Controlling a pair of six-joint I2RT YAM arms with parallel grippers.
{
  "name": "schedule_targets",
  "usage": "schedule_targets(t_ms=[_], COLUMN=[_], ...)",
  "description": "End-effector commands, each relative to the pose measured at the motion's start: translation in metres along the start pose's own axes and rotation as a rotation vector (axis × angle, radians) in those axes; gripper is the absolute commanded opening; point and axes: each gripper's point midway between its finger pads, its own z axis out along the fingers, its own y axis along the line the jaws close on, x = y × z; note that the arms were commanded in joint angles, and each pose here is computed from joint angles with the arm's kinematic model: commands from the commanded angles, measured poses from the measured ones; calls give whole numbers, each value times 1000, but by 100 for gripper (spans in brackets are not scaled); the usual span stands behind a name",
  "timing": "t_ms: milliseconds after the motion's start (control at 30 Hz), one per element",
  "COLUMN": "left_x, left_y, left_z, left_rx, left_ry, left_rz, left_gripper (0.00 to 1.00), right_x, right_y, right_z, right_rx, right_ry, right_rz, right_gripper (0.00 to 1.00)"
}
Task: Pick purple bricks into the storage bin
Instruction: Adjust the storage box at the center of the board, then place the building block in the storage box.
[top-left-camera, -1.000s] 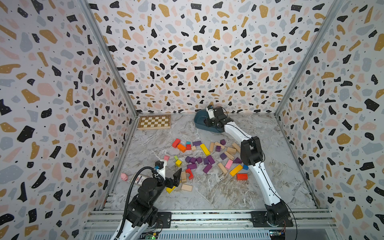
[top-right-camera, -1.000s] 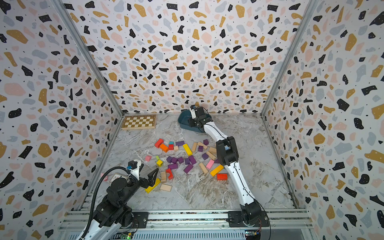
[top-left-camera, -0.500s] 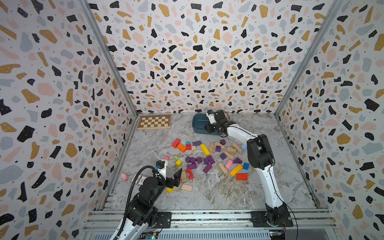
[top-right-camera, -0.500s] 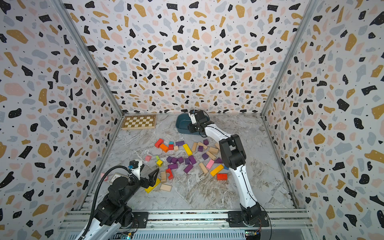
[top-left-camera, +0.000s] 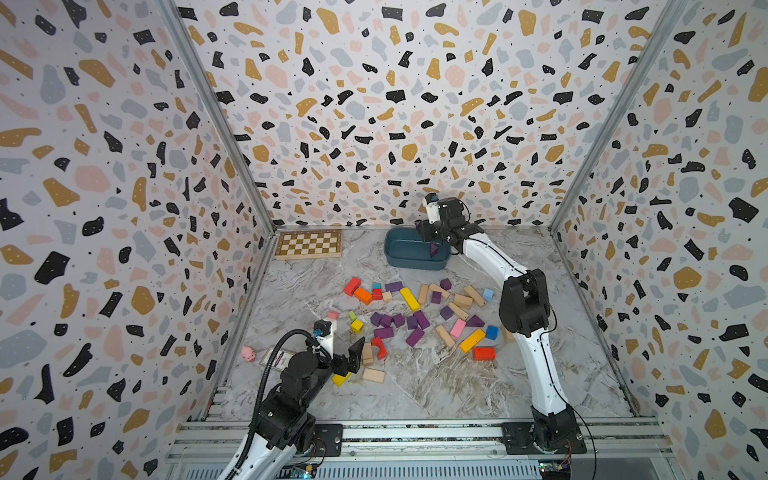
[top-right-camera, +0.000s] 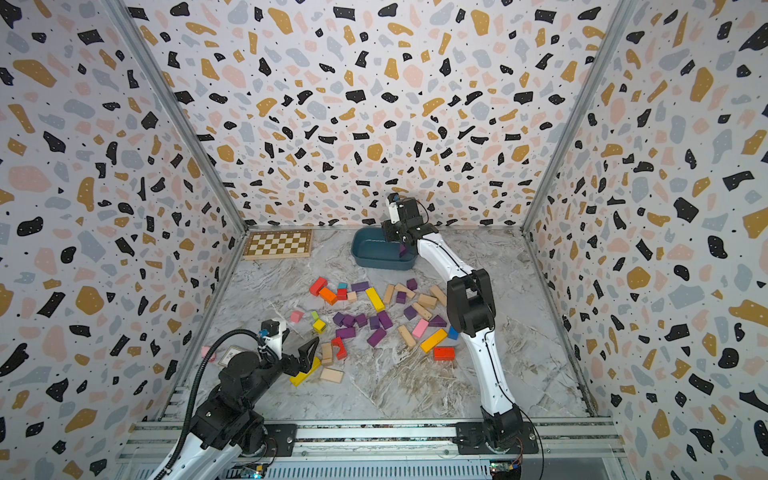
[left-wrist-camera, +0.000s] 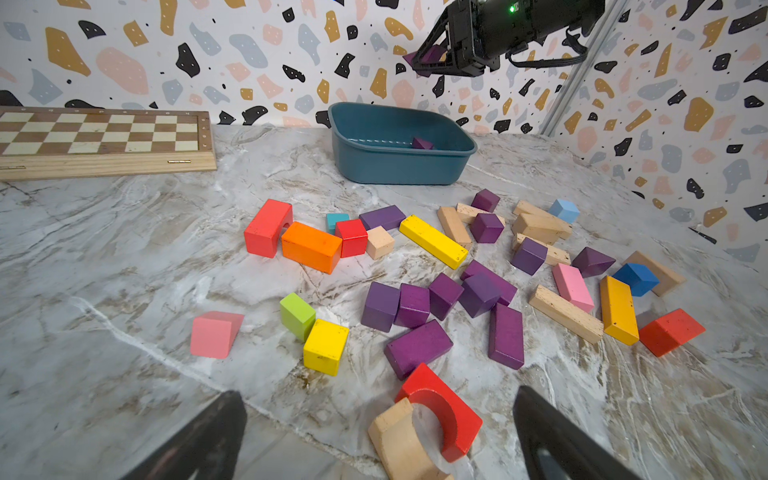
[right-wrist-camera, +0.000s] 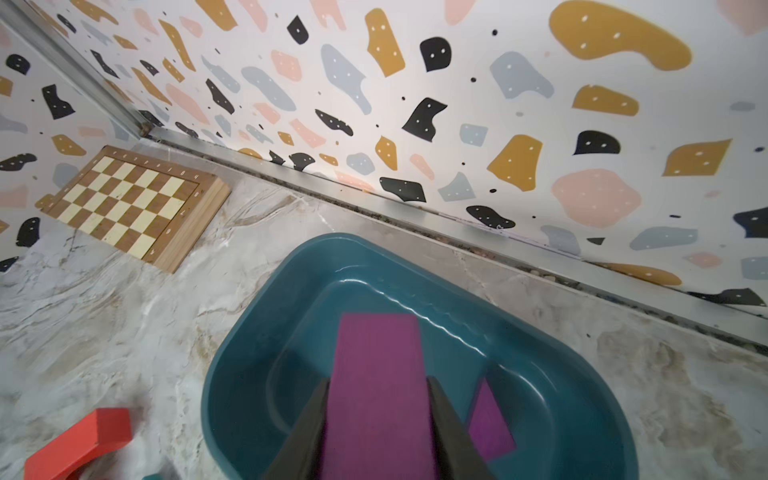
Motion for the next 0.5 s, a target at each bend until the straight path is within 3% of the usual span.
schedule_targets(t_ms=[0,367,467], left_x=[-10,-11,-11], left_y=[0,7,7], left_z=[2,2,2], left_rx=[-5,-47,-46], left_ry=[-40,-47,-47], left_rz=[-6,-22,-22], left_gripper=[99,99,99], right_x=[34,31,38], right_y=[-13,-31,-34], right_z=[18,27,29], right_rx=[38,136,153], right_ry=[99,96,112], right_rz=[43,85,101], right_gripper=[9,8,2])
